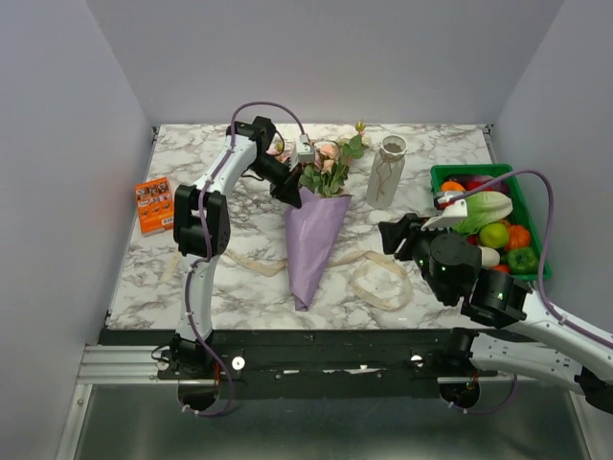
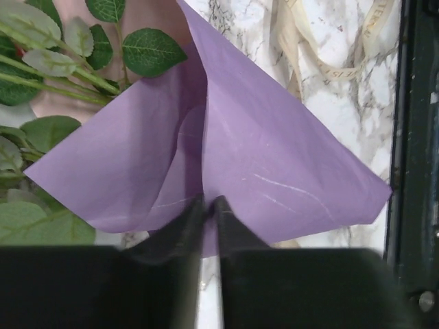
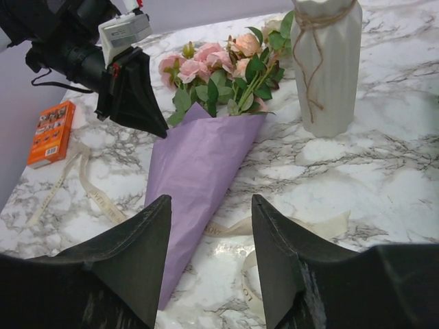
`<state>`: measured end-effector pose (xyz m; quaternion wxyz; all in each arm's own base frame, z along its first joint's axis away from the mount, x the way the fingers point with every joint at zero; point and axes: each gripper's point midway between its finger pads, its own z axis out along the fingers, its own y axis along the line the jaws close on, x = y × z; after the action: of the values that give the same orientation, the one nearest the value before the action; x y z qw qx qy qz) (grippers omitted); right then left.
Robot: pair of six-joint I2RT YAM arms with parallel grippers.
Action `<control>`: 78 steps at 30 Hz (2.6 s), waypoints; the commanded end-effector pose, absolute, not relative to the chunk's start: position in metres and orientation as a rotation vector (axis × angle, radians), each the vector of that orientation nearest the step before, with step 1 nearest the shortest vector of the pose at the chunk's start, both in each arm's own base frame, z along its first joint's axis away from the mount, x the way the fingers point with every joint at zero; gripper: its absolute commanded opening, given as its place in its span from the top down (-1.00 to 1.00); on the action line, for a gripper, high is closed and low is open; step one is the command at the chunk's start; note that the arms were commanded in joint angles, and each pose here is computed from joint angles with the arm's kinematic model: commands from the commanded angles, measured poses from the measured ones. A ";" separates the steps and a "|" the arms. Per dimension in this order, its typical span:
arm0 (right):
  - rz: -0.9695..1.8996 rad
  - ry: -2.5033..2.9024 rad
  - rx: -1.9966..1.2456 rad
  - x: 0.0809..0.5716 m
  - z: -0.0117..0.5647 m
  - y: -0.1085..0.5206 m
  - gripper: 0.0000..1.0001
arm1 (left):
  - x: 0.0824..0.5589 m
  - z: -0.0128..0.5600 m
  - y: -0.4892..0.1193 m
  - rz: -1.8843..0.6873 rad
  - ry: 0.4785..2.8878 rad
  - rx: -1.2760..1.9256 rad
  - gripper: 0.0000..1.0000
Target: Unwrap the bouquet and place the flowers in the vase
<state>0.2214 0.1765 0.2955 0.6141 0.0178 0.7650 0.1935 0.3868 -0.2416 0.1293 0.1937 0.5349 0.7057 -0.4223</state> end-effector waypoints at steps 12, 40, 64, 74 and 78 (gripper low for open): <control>0.475 1.724 0.082 0.221 0.307 0.167 -0.12 | 0.340 0.137 -0.229 -1.312 2.078 1.532 0.74; 0.470 1.687 0.126 0.218 0.312 0.152 -0.33 | 0.343 0.220 -0.276 -0.898 2.227 1.340 -0.98; 0.468 1.654 0.136 0.215 0.317 0.139 -0.63 | 0.375 0.169 -0.244 -0.325 2.240 1.090 -0.98; 0.393 1.741 0.073 0.218 0.288 0.148 -0.64 | 0.373 0.249 -0.264 -0.452 2.130 1.032 -0.98; 0.384 1.878 0.062 0.222 0.243 0.174 -0.63 | 0.371 0.272 -0.256 -0.412 2.126 1.000 -0.98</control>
<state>0.2202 0.1583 0.2911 0.6251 0.0369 0.7569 0.1869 0.3856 -0.2631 0.2370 0.3587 0.4017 0.8282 -0.1550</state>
